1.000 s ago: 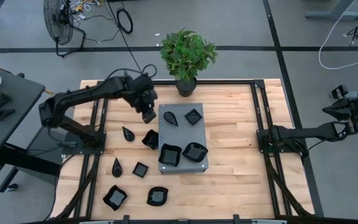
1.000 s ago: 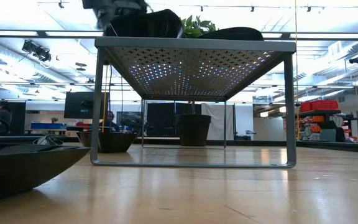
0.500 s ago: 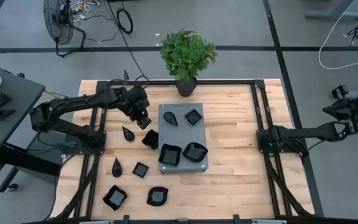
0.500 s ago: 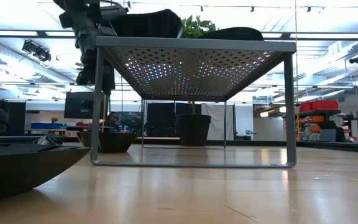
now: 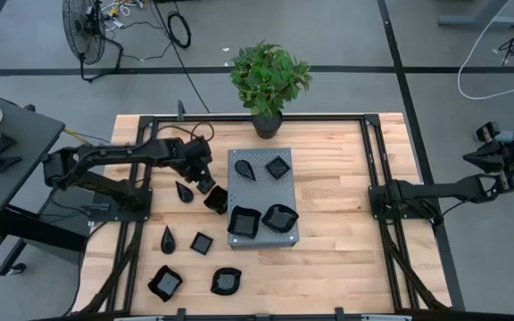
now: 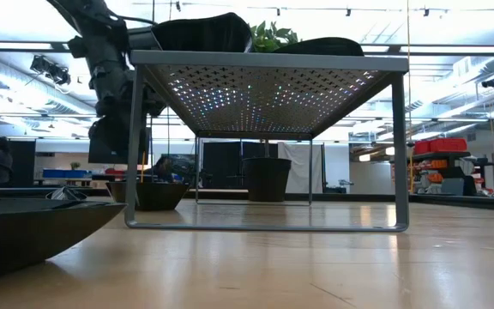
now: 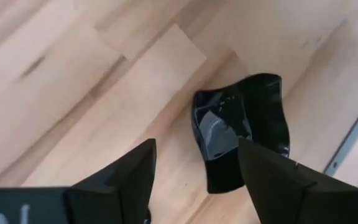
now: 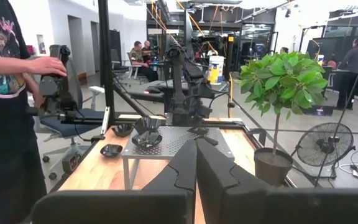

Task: Pick & Place Mini shaped plates
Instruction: Stack the black bowl on top of the black bowl on the shelf

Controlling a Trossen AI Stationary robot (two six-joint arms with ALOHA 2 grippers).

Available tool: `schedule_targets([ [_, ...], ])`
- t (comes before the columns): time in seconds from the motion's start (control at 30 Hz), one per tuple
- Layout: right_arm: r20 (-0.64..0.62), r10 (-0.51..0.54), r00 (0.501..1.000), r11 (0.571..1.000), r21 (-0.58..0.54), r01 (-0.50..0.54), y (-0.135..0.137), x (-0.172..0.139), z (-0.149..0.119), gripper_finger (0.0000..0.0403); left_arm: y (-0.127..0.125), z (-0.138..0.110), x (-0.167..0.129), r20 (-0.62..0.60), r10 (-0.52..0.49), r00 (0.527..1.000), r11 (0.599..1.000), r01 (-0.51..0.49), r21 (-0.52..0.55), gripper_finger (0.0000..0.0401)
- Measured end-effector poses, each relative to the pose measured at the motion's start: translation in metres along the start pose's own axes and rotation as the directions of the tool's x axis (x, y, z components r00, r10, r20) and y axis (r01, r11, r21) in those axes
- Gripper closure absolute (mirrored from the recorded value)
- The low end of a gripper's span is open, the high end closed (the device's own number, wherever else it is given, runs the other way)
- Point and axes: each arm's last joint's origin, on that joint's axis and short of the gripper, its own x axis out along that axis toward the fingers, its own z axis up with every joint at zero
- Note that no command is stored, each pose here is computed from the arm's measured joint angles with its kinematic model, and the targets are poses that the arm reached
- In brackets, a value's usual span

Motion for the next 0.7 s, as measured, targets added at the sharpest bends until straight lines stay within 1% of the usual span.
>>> schedule_targets([
  [0.07,0.001,0.0,1.0,1.0,0.0,0.0,0.0,0.0,0.0,0.0387,-0.003,-0.002,0.001,-0.005,0.003,1.0,1.0,-0.003,0.001,0.0166],
  [0.17,0.0,0.0,1.0,1.0,0.0,0.0,0.0,0.0,0.0,0.0387,-0.008,-0.003,0.002,0.018,0.024,1.0,1.0,-0.024,0.003,0.0165],
  [0.27,0.001,0.0,1.0,1.0,0.0,0.0,0.0,0.0,0.0,0.0387,-0.012,-0.004,0.005,0.037,0.048,0.998,0.998,-0.047,-0.034,0.0165],
  [0.47,0.001,0.0,1.0,1.0,0.0,0.0,0.0,0.0,0.0,0.0387,-0.019,-0.01,0.009,0.008,0.052,0.999,0.992,-0.05,-0.116,0.0165],
  [0.7,0.001,0.001,1.0,1.0,0.0,-0.001,0.0,0.0,0.0,0.0387,-0.021,-0.016,0.014,0.012,0.065,0.998,0.989,-0.062,-0.134,0.0165],
])
